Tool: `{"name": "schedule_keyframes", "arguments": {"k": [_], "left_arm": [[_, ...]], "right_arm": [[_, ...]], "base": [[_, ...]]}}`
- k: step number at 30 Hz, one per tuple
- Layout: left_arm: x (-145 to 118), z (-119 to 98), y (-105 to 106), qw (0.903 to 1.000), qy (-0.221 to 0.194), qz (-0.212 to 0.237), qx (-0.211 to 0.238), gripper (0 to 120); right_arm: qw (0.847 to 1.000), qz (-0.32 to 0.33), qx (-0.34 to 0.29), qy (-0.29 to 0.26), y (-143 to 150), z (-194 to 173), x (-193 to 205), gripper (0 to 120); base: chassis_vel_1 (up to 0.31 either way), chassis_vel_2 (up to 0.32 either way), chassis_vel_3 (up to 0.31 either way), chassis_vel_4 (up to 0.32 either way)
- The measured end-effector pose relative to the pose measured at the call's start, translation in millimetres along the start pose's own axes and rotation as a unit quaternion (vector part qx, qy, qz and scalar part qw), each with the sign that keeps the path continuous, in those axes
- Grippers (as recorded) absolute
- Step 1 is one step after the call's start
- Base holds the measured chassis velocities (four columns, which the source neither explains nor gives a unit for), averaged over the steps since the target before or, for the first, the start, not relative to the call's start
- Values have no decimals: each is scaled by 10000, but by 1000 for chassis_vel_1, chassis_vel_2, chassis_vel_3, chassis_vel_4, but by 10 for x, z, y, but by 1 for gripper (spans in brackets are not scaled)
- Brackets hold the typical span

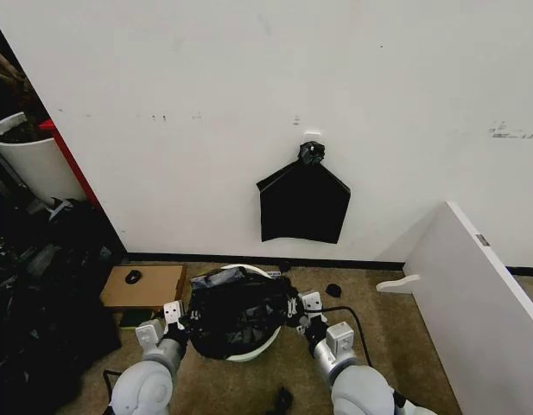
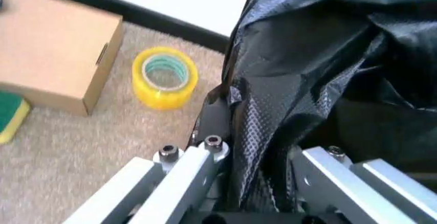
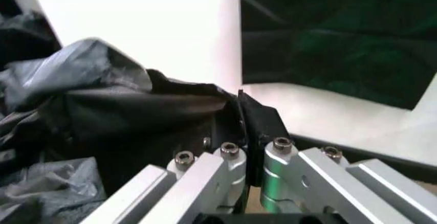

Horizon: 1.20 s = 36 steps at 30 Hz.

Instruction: Place the garbage bag over the trash bin.

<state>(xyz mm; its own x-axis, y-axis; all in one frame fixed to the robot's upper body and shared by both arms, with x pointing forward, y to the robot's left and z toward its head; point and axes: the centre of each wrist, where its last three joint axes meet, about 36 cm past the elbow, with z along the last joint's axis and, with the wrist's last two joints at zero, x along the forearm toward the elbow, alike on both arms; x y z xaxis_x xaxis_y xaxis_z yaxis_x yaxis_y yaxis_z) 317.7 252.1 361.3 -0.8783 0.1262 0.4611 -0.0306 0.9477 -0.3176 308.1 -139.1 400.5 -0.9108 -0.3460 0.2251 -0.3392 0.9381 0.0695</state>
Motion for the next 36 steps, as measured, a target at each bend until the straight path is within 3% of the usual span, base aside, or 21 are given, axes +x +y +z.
{"name": "schedule_keyframes", "arguments": {"k": [12, 19, 26, 36], "left_arm": [[126, 177, 164, 9894, -713, 958, -831, 3], [193, 157, 256, 9799, -1166, 1283, -982, 3], [207, 27, 228, 9760, -1551, 1340, -729, 3], [158, -245, 109, 9725, -1861, 1400, -86, 3]], "right_arm": [[9988, 441, -112, -157, -401, -126, -262, 0], [9972, 741, -44, 35, -626, -67, -292, 0], [9967, 734, -112, 319, -624, 63, -163, 0], [9986, -137, -390, 334, -178, 312, 235, 0]], "base": [[0, 0, 0, 0], [0, 0, 0, 0], [0, 0, 0, 0], [0, 0, 0, 0]]}}
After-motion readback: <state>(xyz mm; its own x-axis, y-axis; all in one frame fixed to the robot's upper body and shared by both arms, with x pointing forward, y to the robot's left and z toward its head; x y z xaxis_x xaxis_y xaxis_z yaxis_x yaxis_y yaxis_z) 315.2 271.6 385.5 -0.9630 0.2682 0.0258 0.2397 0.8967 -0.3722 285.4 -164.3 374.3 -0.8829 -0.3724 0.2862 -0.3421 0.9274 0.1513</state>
